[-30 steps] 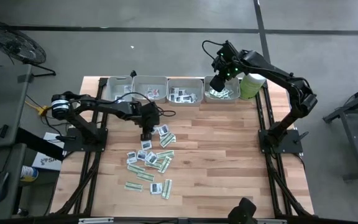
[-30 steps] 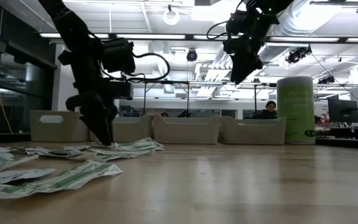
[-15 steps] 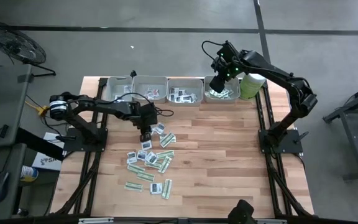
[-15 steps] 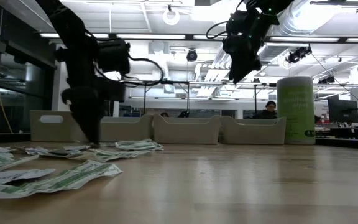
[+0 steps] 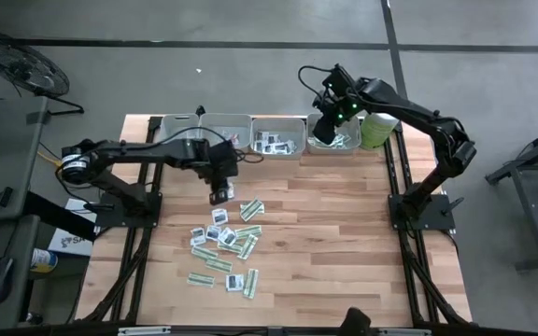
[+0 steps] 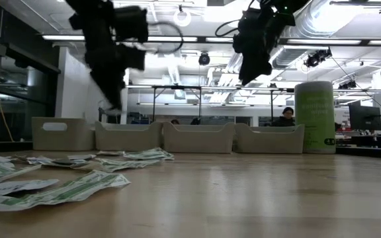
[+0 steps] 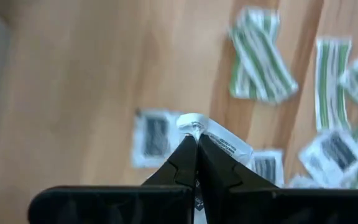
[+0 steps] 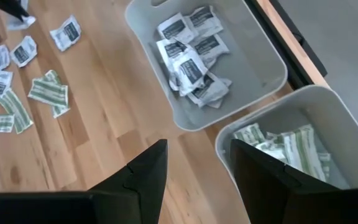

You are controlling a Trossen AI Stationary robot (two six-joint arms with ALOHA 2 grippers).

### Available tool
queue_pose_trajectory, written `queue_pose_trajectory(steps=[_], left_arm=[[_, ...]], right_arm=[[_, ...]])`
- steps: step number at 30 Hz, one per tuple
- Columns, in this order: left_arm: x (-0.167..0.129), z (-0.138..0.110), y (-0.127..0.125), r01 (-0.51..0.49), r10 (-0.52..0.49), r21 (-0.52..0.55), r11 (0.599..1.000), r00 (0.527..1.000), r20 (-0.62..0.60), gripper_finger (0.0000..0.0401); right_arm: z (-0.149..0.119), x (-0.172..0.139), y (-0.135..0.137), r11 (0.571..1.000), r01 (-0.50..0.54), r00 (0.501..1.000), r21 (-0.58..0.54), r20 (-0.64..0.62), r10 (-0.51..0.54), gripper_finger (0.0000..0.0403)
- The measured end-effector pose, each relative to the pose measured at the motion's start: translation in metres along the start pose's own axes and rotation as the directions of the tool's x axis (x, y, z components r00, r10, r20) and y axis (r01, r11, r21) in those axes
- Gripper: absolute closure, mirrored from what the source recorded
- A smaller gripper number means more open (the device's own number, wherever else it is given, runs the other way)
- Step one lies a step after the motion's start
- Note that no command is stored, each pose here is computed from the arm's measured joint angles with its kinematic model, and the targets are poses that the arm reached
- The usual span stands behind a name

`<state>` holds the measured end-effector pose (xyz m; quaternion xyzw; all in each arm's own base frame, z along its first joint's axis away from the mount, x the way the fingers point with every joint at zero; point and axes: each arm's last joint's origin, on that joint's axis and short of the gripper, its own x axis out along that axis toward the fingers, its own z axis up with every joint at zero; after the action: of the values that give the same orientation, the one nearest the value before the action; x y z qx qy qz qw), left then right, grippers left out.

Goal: Pick & Place First Aid Supplies
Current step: Put the gray towelette pack into the middle right gray bin

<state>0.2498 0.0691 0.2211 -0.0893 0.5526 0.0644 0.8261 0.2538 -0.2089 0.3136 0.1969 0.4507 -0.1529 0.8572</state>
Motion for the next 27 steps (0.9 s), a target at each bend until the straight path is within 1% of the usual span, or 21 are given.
queue_pose_trajectory(steps=[3, 6, 8, 10, 14, 18, 21, 24, 27], left_arm=[[-0.015, 0.019, 0.001, -0.07, 0.069, 0.008, 0.997, 0.993, 0.099, 0.0399], [-0.027, 0.034, 0.003, -0.14, 0.138, 0.001, 0.99, 0.971, 0.194, 0.04], [-0.034, 0.044, 0.004, -0.195, 0.19, -0.011, 0.981, 0.941, 0.28, 0.04], [-0.038, 0.053, 0.005, -0.241, 0.237, -0.038, 0.97, 0.9, 0.366, 0.04], [-0.04, 0.07, 0.008, -0.29, 0.296, -0.092, 0.953, 0.815, 0.497, 0.04], [-0.029, 0.082, 0.011, -0.328, 0.347, -0.137, 0.935, 0.763, 0.546, 0.04], [-0.015, 0.089, 0.014, -0.332, 0.382, -0.193, 0.923, 0.744, 0.548, 0.04], [-0.003, 0.094, 0.019, -0.319, 0.43, -0.29, 0.902, 0.72, 0.544, 0.04], [0.007, 0.095, 0.029, -0.26, 0.456, -0.405, 0.876, 0.72, 0.523, 0.04]], right_arm=[[0.001, 0.001, 0.005, 1.0, -0.006, 1.0, -0.015, 0.006, 0.006, 0.0233], [0.002, 0.002, 0.007, 1.0, -0.006, 1.0, -0.024, 0.007, 0.006, 0.0233], [0.002, 0.002, 0.007, 1.0, -0.006, 1.0, -0.025, 0.011, 0.007, 0.0233], [0.002, 0.002, 0.007, 1.0, -0.004, 1.0, -0.02, 0.011, 0.004, 0.0233], [0.002, 0.002, 0.007, 1.0, -0.002, 1.0, -0.022, 0.011, 0.002, 0.0233], [0.002, 0.002, 0.007, 1.0, -0.002, 1.0, -0.024, 0.014, 0.002, 0.0233], [0.003, 0.002, 0.007, 1.0, -0.001, 1.0, -0.026, 0.016, 0.002, 0.0233], [0.003, 0.002, 0.007, 1.0, 0.007, 1.0, -0.027, 0.021, -0.007, 0.0233], [0.003, 0.002, 0.006, 0.999, 0.034, 0.999, -0.027, 0.02, -0.033, 0.0233]])
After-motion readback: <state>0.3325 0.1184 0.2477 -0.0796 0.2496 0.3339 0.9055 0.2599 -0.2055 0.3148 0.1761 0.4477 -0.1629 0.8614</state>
